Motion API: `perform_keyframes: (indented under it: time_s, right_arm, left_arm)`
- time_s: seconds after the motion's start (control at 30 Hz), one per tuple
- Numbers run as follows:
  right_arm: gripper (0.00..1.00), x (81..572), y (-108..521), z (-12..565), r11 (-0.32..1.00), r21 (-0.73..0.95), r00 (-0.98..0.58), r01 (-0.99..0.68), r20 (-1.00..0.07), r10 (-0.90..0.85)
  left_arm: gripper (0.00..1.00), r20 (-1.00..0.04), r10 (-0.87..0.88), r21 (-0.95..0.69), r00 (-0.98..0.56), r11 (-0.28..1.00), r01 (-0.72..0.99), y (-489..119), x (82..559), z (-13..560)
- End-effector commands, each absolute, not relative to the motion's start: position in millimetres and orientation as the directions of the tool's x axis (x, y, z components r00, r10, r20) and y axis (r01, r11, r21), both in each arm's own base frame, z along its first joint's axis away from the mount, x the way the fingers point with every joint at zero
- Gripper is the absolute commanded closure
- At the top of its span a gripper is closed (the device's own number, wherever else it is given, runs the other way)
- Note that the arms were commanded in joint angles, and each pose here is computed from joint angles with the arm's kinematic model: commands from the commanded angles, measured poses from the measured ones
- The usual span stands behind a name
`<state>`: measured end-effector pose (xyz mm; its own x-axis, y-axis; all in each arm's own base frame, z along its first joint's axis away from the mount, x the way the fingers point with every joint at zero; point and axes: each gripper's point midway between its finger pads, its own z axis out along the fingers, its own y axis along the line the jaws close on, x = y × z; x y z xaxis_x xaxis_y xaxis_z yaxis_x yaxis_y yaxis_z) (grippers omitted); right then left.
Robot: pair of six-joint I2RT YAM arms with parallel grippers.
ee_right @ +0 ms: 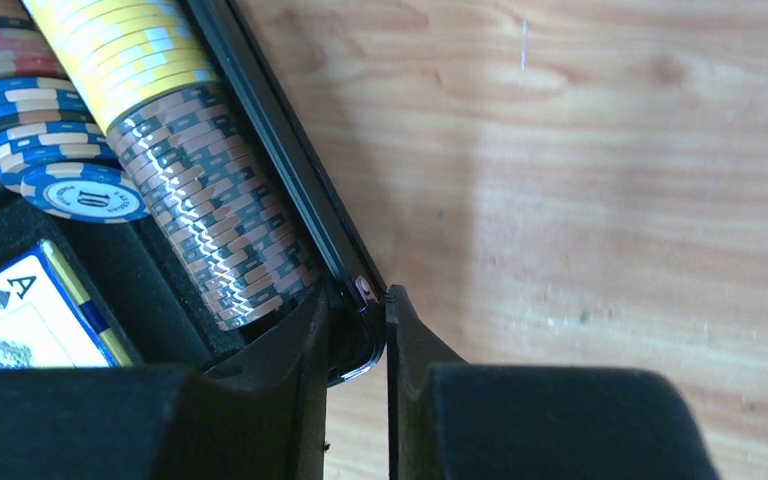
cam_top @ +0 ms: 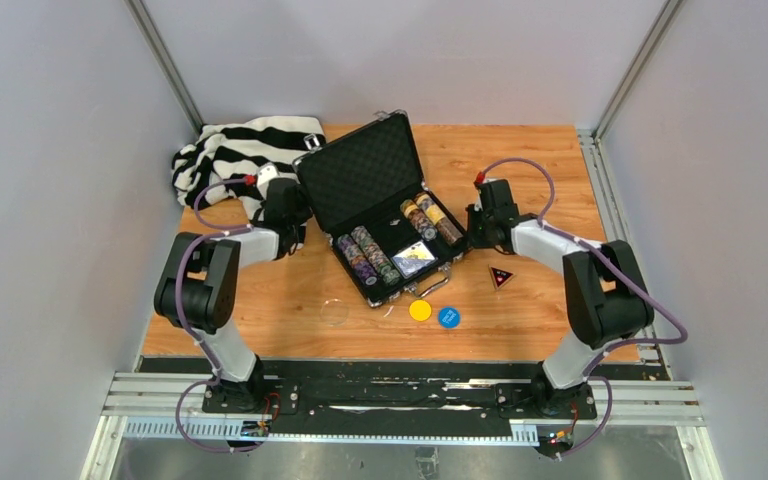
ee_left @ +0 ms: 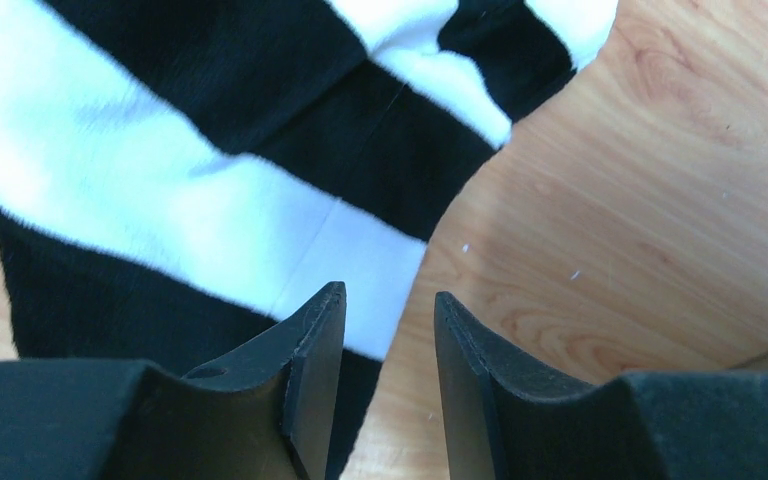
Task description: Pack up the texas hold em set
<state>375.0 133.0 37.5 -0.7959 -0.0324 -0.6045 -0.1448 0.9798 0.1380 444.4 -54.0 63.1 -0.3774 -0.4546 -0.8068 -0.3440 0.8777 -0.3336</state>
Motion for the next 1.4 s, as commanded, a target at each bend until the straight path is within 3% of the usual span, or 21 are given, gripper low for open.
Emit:
perform_keyframes:
  time_s: [0.0,0.4,0.53,0.67,0.83,1.1,1.37]
  right_arm:
    - [0.99,289.9,140.8,12.8,0.955,0.180,-0.897,-0.235,-0.418,-0.142]
    - [0.98,252.5,140.9,14.7,0.955,0.123,-0.869,-0.268,-0.459,-0.185]
    - [0.63,274.3,135.7,39.3,0.968,0.078,-0.808,-0.239,-0.568,-0.154]
    - [0.44,294.6,140.3,81.6,0.965,0.073,-0.733,-0.252,-0.666,-0.141]
    - [0.40,299.6,124.8,112.4,0.979,0.016,-0.695,-0.201,-0.706,-0.131]
    - [0.39,279.6,60.1,78.8,0.998,-0.064,-0.783,0.006,-0.621,-0.035]
    - [0.34,278.4,36.2,54.1,0.991,-0.119,-0.838,0.054,-0.546,-0.020]
  left_arm:
    - [0.57,-0.819,-0.469,-0.391,-0.331,0.878,-0.277,-69.0,479.1,87.4]
    - [0.57,-0.797,-0.488,-0.442,-0.356,0.873,-0.205,-95.9,530.7,93.0]
    - [0.55,-0.813,-0.487,-0.430,-0.319,0.872,-0.233,-86.0,527.0,106.7]
    - [0.43,-0.821,-0.492,-0.435,-0.292,0.868,-0.240,-76.2,519.6,125.9]
    - [0.33,-0.825,-0.502,-0.432,-0.260,0.857,-0.281,-60.8,492.6,134.5]
    - [0.33,-0.820,-0.493,-0.439,-0.290,0.867,-0.234,-69.1,419.5,127.0]
    - [0.34,-0.848,-0.455,-0.439,-0.272,0.890,-0.120,-83.5,361.2,142.2]
